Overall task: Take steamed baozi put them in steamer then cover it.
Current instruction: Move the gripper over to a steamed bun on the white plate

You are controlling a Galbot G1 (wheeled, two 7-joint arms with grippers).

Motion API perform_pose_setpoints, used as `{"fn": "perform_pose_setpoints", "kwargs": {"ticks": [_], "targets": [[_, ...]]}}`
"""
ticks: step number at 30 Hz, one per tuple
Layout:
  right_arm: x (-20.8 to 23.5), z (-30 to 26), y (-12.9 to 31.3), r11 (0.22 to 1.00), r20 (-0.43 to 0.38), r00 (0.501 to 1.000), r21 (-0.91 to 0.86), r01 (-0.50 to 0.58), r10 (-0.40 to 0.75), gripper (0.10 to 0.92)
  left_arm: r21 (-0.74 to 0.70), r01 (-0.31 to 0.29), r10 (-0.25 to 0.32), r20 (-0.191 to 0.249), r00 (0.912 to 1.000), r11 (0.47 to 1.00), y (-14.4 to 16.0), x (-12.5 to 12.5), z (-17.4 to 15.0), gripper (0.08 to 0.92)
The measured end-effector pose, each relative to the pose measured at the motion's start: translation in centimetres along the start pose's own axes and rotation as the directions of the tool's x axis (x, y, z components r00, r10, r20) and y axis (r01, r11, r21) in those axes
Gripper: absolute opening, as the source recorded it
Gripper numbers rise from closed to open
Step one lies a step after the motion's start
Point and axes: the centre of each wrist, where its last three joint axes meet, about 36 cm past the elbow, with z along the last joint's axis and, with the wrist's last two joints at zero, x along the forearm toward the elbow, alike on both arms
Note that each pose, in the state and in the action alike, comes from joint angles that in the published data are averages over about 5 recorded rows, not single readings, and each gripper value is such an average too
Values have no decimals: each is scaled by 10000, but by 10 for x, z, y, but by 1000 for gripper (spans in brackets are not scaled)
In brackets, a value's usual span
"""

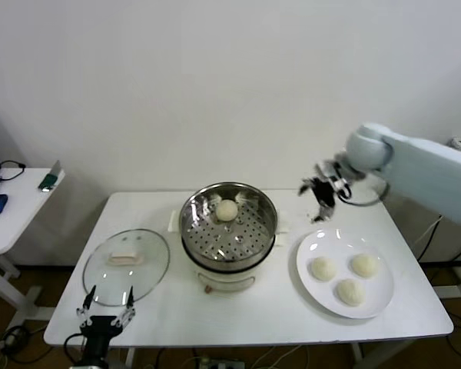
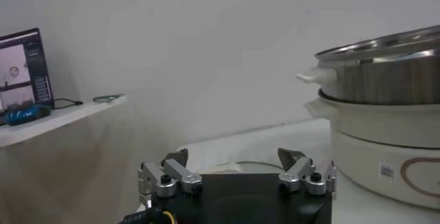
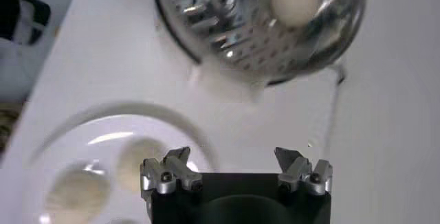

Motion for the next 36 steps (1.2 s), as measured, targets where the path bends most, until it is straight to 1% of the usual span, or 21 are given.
{"fn": "perform_pose_setpoints", "kwargs": {"ticks": [8, 19, 29, 36], "targets": [[-48, 34, 33, 9914, -251, 9967, -1085, 736, -768, 823, -20, 24, -24, -87, 10000, 10000, 1, 3, 3, 823], [-105, 48, 51, 9802, -438, 9928, -1692, 1026, -1115, 823, -27, 59, -60, -246, 9997, 10000, 1, 7, 10, 823], [-128, 45, 46, 9802, -432, 9949, -1802, 824, -916, 823, -19, 74, -75, -287, 9996, 10000, 1, 6, 13, 823], [-142, 39, 44, 9802, -429, 9939, -1753, 925, -1014, 823, -14, 77, -77, -330, 9994, 10000, 0, 7, 15, 823]]}}
